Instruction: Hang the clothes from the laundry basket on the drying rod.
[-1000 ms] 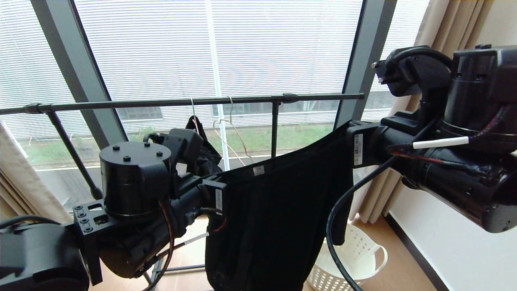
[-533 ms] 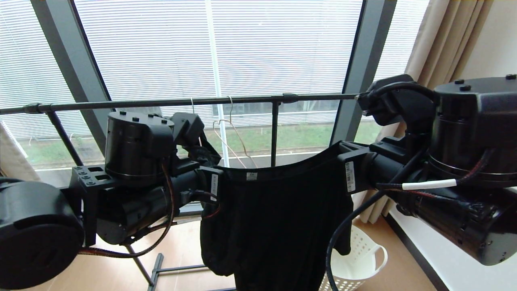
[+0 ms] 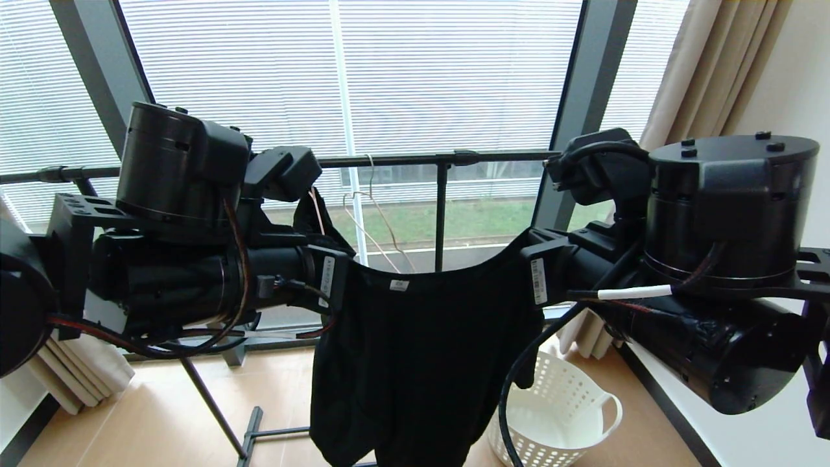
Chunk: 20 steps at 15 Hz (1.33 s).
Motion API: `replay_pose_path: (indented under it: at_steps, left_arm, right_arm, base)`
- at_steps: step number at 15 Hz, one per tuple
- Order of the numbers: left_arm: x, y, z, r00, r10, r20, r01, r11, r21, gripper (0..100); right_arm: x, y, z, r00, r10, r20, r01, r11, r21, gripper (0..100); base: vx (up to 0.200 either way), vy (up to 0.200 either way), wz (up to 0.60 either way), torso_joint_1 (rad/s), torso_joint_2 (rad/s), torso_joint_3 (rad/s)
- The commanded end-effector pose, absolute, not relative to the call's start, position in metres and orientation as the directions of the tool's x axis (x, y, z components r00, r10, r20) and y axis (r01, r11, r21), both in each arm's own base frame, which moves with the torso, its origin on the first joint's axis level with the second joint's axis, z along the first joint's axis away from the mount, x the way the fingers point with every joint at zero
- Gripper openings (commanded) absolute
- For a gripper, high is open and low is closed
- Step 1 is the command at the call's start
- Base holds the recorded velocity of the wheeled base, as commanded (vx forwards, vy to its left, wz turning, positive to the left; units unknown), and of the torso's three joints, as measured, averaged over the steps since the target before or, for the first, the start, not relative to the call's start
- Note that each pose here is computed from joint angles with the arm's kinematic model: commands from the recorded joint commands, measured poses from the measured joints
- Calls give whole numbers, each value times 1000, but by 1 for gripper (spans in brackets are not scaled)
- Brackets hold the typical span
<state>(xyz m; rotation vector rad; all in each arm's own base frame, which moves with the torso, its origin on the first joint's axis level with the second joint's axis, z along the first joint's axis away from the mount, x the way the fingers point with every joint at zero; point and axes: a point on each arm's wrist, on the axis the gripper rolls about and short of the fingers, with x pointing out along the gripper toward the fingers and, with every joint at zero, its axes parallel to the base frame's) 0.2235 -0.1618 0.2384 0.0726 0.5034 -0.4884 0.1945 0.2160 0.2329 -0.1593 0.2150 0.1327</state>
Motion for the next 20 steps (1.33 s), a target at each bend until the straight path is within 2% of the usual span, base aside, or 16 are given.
replay_pose_path:
  at_steps: [1,2,3,4,7,10,12,16,20]
  left_arm:
    - [228,-159,247,782,-428,-453,456,888,-52,0]
    - [228,-159,247,783,-428,-451,455,889,-53,0]
    - [235,-160,254,788,-441,-430,469,882,-46,0]
    - [236,-160,257,787,-449,-422,475,879,-48,0]
    - [256,-173,268,797,-467,-383,490,871,-42,0]
    - [270,-183,278,803,-484,-348,501,864,-46,0]
    - [273,-187,285,802,-489,-342,506,862,-45,0]
    - [270,-192,292,795,-505,-335,522,852,-46,0]
    - [268,-194,291,791,-511,-338,528,848,-46,0]
  right_arm:
    - [190,211,229,966,111,-235,-151,976,-160,0]
    - [189,210,229,966,111,-235,-151,976,-160,0]
    - [166,199,225,956,149,-254,-204,957,-206,0]
    - [159,197,225,953,167,-253,-223,951,-212,0]
    - [119,187,228,911,295,-290,-372,890,-263,0]
    - [100,205,229,852,421,-312,-502,826,-257,0]
    - [96,230,226,823,464,-328,-552,792,-262,0]
    - [96,271,224,801,499,-332,-578,790,-207,0]
    - [97,275,232,798,515,-313,-568,816,-107,0]
  base:
    - [0,0,0,0,0,0]
    - [0,0,0,0,0,0]
    - [0,0,0,0,0,0]
    - [0,0,0,0,0,0]
    - [0,0,0,0,0,0]
    - [0,0,0,0,0,0]
    - [0,0,0,0,0,0]
    - [0,0,0,0,0,0]
    - [0,0,0,0,0,0]
